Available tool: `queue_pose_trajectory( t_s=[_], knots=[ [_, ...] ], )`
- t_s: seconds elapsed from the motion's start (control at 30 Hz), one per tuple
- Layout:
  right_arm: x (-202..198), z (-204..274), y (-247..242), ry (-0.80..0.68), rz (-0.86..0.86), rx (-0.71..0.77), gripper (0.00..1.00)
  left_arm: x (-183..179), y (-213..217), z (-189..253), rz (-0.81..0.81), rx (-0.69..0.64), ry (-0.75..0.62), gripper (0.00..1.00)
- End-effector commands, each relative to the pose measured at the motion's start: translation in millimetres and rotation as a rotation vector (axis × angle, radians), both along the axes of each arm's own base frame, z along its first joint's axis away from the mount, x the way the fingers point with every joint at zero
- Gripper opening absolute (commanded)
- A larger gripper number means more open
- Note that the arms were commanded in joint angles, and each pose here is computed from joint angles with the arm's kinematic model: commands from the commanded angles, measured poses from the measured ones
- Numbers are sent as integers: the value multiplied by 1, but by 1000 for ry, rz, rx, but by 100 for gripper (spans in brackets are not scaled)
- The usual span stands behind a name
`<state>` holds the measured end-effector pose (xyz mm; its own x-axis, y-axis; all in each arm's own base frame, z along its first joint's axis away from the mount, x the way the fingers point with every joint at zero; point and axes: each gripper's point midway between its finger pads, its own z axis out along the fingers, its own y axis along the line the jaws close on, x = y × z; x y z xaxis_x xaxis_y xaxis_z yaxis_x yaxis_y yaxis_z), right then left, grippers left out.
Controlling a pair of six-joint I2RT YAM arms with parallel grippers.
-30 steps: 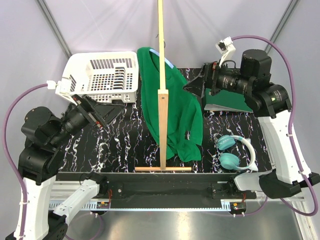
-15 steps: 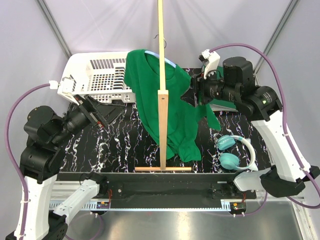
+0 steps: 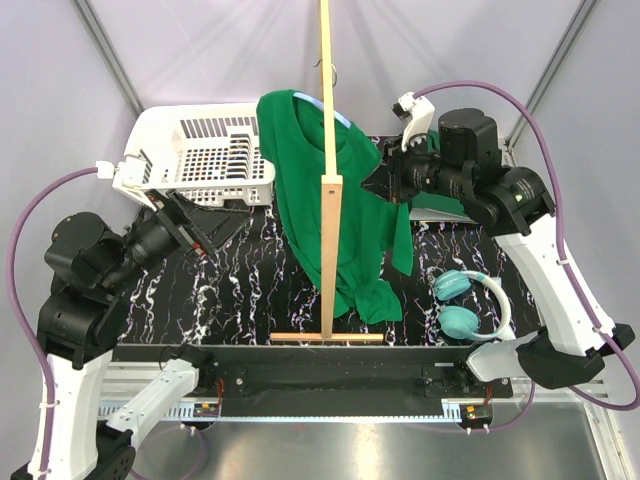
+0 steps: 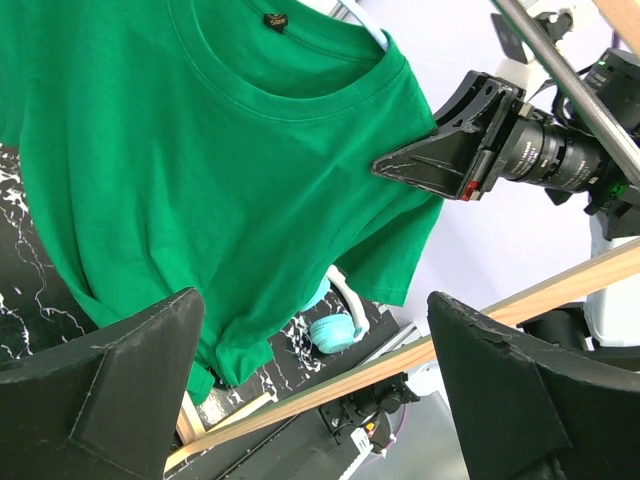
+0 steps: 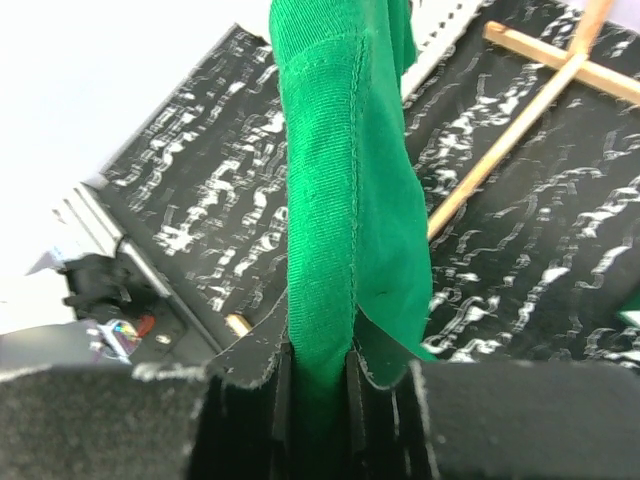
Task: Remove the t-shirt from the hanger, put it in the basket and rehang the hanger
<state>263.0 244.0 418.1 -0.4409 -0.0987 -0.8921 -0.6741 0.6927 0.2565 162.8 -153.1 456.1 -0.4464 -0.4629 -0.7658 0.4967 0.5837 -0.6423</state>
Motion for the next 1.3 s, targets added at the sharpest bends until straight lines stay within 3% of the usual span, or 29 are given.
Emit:
queue_pose_trajectory(
  t_s=[0.0, 0.33, 0.67, 1.0, 1.27],
  knots=[
    [-14, 65, 10, -81, 31, 224, 0, -5, 2, 17, 0, -6, -55, 98],
    [-33, 102, 33, 94, 178, 495, 0, -13, 5, 22, 0, -4, -72, 99],
    [-9, 125, 14, 189, 204, 697, 0, -18, 5, 28, -9, -11, -79, 99],
    [30, 111, -9, 191, 114, 704, 0, -18, 6, 23, -4, 7, -78, 99],
    [46, 25, -16, 259, 98, 580, 0, -1, 6, 5, 21, 36, -38, 99]
  ],
)
